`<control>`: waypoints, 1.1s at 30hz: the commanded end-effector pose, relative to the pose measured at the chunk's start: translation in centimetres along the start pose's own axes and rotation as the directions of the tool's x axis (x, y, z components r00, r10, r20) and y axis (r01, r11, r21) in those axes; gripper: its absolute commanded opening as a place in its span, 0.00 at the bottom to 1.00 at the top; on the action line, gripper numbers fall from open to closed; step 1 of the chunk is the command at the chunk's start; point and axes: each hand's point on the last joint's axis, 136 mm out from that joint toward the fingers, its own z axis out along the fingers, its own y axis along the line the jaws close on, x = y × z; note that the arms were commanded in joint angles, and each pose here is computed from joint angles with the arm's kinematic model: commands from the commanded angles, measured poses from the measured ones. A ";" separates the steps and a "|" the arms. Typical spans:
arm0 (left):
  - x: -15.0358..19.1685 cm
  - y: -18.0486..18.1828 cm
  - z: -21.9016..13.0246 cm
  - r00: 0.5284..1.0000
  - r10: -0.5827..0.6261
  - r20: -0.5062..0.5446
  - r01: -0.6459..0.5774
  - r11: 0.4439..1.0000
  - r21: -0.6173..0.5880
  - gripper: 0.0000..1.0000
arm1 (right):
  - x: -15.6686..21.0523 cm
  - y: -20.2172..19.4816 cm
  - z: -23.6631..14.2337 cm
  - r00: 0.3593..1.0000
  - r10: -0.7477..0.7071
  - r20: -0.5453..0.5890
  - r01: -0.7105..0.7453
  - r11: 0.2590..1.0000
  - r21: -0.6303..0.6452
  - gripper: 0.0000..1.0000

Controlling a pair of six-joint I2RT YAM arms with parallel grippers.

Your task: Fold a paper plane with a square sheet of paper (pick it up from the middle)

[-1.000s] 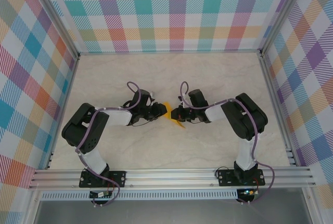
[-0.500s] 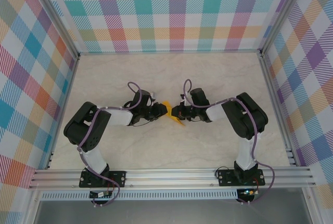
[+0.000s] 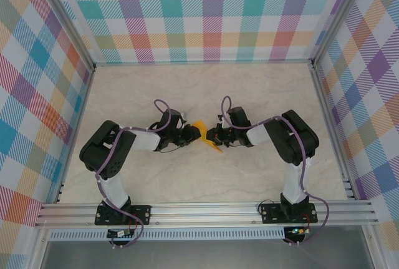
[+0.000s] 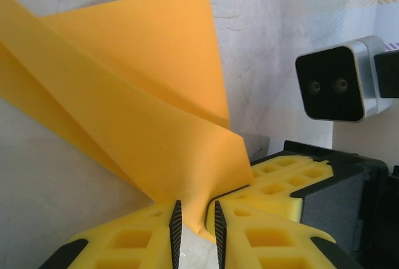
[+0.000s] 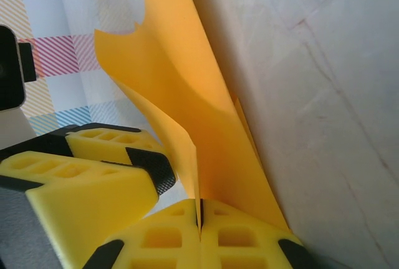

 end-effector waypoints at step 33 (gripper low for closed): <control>0.1 3.1 1.9 0.997 -0.079 -0.022 0.073 0.979 -0.190 0.16 | 0.2 -2.1 0.0 0.998 0.057 -0.030 -0.054 0.994 0.092 0.07</control>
